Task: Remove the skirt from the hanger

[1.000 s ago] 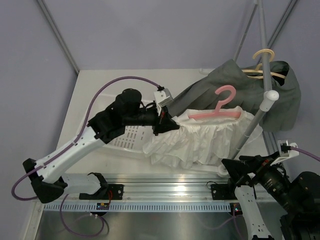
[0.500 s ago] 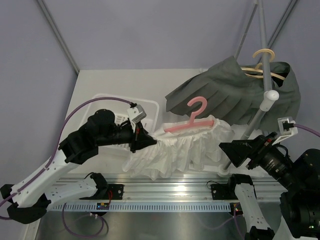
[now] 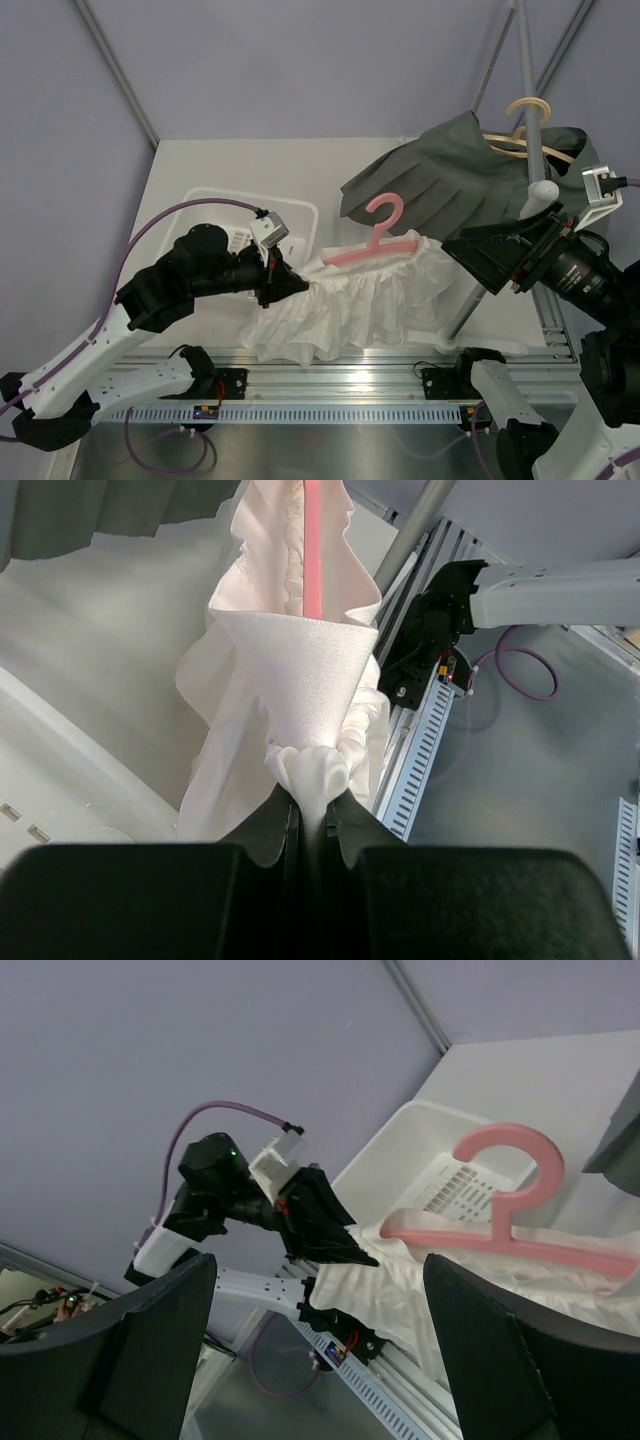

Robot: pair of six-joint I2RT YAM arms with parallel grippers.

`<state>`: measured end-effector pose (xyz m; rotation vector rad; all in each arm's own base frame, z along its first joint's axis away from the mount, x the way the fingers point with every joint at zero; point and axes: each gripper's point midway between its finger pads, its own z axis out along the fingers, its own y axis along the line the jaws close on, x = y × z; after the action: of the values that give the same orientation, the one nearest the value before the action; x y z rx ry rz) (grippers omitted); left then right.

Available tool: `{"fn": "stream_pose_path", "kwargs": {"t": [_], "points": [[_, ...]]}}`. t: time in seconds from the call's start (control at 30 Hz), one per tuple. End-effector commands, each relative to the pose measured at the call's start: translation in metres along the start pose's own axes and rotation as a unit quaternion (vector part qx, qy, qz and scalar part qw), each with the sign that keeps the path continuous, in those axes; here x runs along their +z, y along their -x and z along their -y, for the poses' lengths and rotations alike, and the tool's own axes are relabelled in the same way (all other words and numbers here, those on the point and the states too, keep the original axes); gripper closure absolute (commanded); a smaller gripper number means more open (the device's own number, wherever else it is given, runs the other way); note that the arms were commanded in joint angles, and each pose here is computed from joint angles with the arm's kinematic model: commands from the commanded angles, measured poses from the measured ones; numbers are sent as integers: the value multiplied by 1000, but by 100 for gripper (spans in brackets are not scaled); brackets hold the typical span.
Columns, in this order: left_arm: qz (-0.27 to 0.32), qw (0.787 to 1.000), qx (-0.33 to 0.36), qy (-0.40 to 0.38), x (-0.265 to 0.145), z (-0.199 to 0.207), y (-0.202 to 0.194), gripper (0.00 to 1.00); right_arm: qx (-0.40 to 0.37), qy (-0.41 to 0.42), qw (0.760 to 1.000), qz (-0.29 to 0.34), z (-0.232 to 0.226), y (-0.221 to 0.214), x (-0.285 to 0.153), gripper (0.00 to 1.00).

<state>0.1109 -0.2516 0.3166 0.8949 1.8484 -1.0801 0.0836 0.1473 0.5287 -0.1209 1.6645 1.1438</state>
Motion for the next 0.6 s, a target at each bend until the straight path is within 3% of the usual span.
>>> {"fn": "stream_pose_path", "kwargs": {"t": [0.0,0.2,0.23,0.27,0.47,0.57], "points": [[57,998,8,3,9,-1,30,100,-3,69,998,-10,-32,20,4,6],[59,998,2,16,18,-8,34,100,-31,165,986,11,-89,58,-2,1],[63,998,1,22,17,-10,36,100,12,181,983,4,-97,63,-2,1],[66,997,0,32,17,-13,37,100,-20,210,977,18,-109,73,-3,1],[71,996,2,62,11,-20,47,100,0,199,980,25,-89,108,27,1],[70,995,6,66,11,-22,50,100,14,224,974,-9,-92,102,48,1]]}}
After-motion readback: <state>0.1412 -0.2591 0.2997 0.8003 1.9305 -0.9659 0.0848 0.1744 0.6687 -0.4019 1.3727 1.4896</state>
